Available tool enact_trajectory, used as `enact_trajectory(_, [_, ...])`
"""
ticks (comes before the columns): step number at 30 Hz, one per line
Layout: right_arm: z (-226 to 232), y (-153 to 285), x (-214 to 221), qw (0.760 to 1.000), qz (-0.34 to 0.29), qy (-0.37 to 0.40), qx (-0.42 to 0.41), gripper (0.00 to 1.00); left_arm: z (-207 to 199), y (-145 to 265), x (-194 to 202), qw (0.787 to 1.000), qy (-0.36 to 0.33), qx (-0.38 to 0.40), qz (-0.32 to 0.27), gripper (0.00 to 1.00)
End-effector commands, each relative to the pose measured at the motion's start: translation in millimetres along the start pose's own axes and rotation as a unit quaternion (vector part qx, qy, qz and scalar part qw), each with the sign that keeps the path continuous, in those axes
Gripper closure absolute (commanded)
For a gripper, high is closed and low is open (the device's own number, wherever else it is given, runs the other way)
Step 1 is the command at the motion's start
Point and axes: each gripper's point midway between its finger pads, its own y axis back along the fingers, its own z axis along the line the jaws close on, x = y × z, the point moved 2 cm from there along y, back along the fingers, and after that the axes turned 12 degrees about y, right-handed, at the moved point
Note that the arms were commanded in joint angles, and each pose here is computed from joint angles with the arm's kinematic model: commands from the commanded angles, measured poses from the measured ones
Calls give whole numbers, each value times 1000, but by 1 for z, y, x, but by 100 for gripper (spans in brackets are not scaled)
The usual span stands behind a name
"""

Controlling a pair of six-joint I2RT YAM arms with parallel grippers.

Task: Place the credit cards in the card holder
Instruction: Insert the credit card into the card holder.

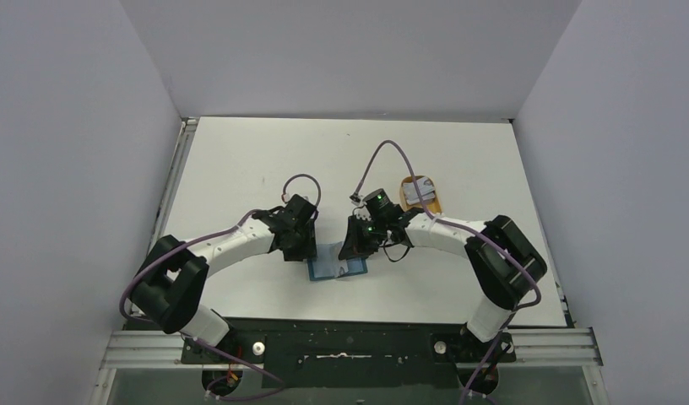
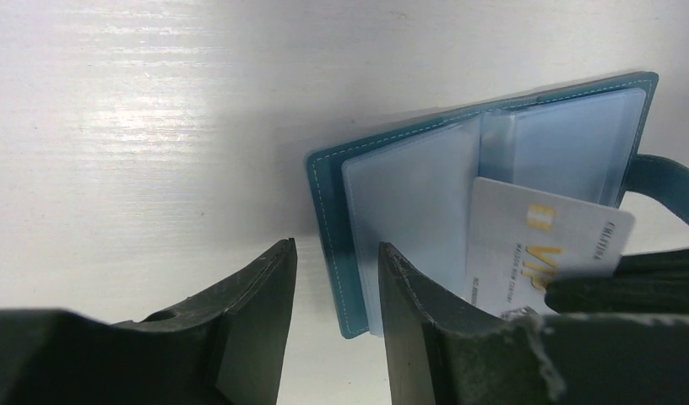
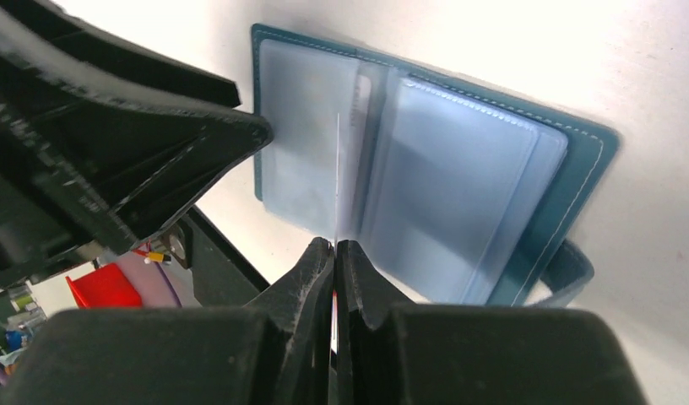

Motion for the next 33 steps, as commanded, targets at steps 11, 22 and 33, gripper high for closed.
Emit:
enact_trajectory(11, [-10, -8, -18, 999, -28, -21, -18, 100, 1, -13, -2, 1000, 4, 0, 0, 65])
enact_trajectory(22, [-9, -14, -15, 999, -20, -27, -37, 100, 6, -23, 6, 1000, 8, -7, 14, 71])
enact_trajectory(33, [-9, -19, -15, 998, -24, -36, -49, 100, 8, -16, 5, 1000, 12, -10, 12, 71])
